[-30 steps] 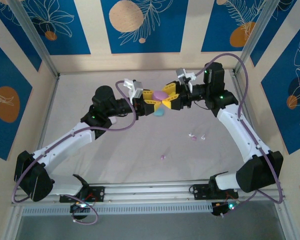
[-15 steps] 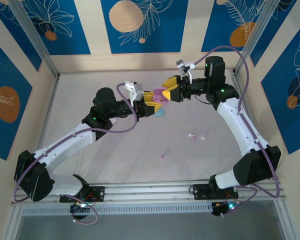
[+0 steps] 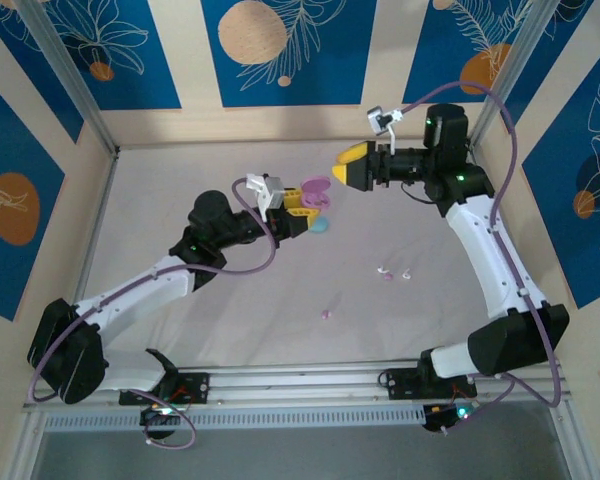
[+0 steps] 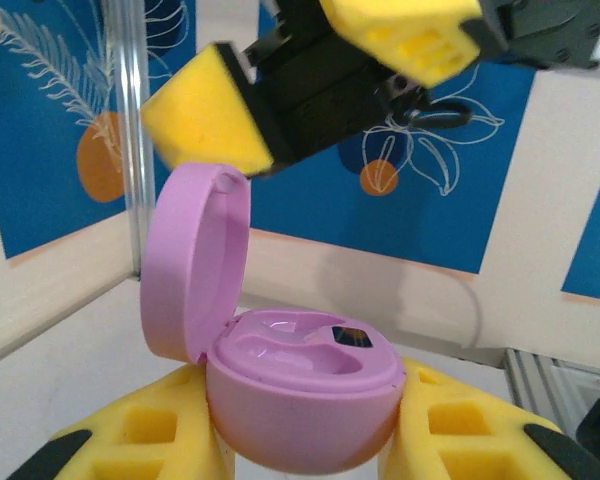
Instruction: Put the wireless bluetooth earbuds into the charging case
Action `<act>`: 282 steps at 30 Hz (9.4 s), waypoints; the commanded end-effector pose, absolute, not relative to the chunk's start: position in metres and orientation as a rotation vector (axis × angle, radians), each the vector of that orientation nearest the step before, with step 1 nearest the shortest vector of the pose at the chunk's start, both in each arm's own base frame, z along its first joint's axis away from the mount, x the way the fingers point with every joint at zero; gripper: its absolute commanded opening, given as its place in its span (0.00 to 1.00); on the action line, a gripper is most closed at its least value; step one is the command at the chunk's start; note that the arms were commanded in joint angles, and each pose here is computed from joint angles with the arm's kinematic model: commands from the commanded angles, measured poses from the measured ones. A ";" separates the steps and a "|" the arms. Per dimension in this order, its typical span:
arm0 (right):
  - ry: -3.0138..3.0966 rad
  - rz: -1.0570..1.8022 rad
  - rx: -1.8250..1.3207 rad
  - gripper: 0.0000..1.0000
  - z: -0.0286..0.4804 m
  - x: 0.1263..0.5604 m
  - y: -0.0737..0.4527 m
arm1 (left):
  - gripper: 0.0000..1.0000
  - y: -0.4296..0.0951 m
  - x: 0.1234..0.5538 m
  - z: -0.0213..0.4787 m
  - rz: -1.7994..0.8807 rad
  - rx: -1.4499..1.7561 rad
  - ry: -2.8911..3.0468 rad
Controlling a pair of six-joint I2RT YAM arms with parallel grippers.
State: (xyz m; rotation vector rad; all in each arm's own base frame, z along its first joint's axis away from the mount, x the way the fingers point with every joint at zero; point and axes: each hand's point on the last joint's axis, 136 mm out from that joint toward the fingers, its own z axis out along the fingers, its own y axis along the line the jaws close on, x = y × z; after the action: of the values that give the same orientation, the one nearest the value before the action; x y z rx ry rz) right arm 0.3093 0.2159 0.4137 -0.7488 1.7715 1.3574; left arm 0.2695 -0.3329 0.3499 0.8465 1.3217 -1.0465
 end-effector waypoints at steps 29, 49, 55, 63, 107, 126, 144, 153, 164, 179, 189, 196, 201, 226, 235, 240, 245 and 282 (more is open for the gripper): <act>3.023 0.924 -0.022 0.44 0.102 0.254 0.182 | 0.20 -0.296 0.255 0.345 -0.981 0.684 1.319; 3.101 0.601 -0.703 0.40 0.039 0.202 0.245 | 0.18 -0.248 0.222 0.315 -0.895 0.625 1.403; 3.124 0.557 -0.721 0.40 0.027 0.195 0.243 | 0.18 -0.249 0.223 0.309 -0.887 0.631 1.412; 3.170 0.567 -0.756 0.41 0.017 0.179 0.240 | 0.18 -0.250 0.226 0.308 -0.885 0.631 1.412; 3.095 0.550 -0.844 0.43 0.033 0.163 0.246 | 0.19 -0.251 0.229 0.309 -0.879 0.620 1.429; 3.124 0.395 -0.682 0.31 0.026 0.185 0.231 | 0.19 -0.249 0.231 0.309 -0.853 0.621 1.438; 3.125 0.628 -0.263 0.36 0.049 0.206 0.209 | 0.20 -0.252 0.234 0.311 -0.852 0.631 1.436; 3.225 0.507 -0.199 0.48 0.036 0.181 0.214 | 0.20 -0.253 0.234 0.313 -0.855 0.635 1.431; 3.278 0.587 0.036 0.52 0.031 0.166 0.225 | 0.20 -0.252 0.232 0.314 -0.837 0.650 1.427; 3.320 0.566 0.155 0.44 0.024 0.153 0.230 | 0.21 -0.250 0.229 0.316 -0.831 0.655 1.424; 3.278 0.543 0.161 0.40 0.020 0.166 0.232 | 0.21 -0.250 0.229 0.316 -0.833 0.654 1.422; 3.248 0.552 0.157 0.39 0.020 0.177 0.239 | 0.21 -0.249 0.229 0.317 -0.834 0.654 1.422; 3.224 0.511 0.101 0.36 0.022 0.186 0.239 | 0.21 -0.249 0.229 0.316 -0.832 0.652 1.424; 3.233 0.261 -0.148 0.26 0.022 0.191 0.246 | 0.21 -0.248 0.230 0.315 -0.819 0.648 1.424; 3.239 0.343 -0.185 0.29 0.024 0.190 0.263 | 0.21 -0.245 0.229 0.316 -0.810 0.640 1.421; 3.240 0.342 -0.212 0.31 0.023 0.190 0.267 | 0.21 -0.243 0.228 0.316 -0.806 0.640 1.422; 3.244 0.344 -0.242 0.31 0.024 0.189 0.272 | 0.21 -0.242 0.228 0.316 -0.805 0.637 1.421; 3.236 0.256 -0.416 0.32 0.021 0.189 0.290 | 0.22 -0.239 0.228 0.317 -0.794 0.627 1.418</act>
State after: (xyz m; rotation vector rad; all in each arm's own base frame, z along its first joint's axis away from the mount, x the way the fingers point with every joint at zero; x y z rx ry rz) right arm 0.1911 0.2821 0.0186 -0.3888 3.2293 0.2226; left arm 0.2314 -0.2417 0.2983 0.6259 1.4783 -0.8125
